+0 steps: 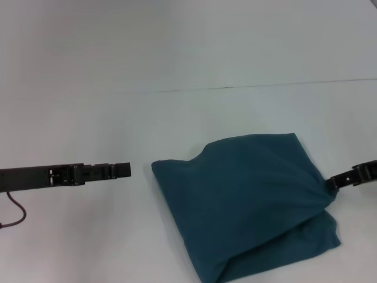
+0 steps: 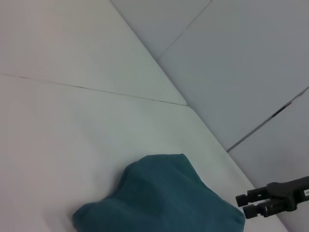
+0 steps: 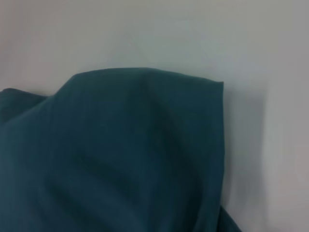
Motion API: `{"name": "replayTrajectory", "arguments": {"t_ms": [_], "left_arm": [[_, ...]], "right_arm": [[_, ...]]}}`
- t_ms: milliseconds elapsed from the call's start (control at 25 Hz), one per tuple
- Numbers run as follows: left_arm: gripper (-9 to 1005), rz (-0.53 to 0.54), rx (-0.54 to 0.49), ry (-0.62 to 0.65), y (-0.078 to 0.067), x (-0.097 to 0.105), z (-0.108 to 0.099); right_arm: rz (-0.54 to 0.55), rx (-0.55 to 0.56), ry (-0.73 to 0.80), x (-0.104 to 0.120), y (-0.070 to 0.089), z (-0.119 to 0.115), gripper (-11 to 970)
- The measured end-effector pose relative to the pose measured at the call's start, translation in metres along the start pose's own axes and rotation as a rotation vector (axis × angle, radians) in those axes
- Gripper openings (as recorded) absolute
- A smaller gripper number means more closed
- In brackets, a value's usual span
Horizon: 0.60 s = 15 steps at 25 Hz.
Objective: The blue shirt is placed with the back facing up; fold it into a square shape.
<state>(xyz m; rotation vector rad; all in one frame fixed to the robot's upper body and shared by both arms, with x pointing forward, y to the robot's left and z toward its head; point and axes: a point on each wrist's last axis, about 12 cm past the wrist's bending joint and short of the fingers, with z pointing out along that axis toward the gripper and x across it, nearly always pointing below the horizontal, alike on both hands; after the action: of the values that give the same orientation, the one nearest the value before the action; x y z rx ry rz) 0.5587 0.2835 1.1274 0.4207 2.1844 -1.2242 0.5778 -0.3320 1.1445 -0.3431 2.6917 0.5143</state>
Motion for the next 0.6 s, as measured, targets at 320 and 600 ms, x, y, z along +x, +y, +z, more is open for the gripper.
{"name": "replayTrajectory", "arguments": {"t_ms": [320,600], "left_arm": [[936,0.002,-0.018,0.017,0.002,0.001,0.0],[936,0.005,-0.02,0.018,0.002,0.001,0.001]], "right_arm": [[-0.001,0.007,0.0,-0.001,0.001,0.014,739],[-0.013,0.001,0.01,0.0,0.004,0.02,565]]}}
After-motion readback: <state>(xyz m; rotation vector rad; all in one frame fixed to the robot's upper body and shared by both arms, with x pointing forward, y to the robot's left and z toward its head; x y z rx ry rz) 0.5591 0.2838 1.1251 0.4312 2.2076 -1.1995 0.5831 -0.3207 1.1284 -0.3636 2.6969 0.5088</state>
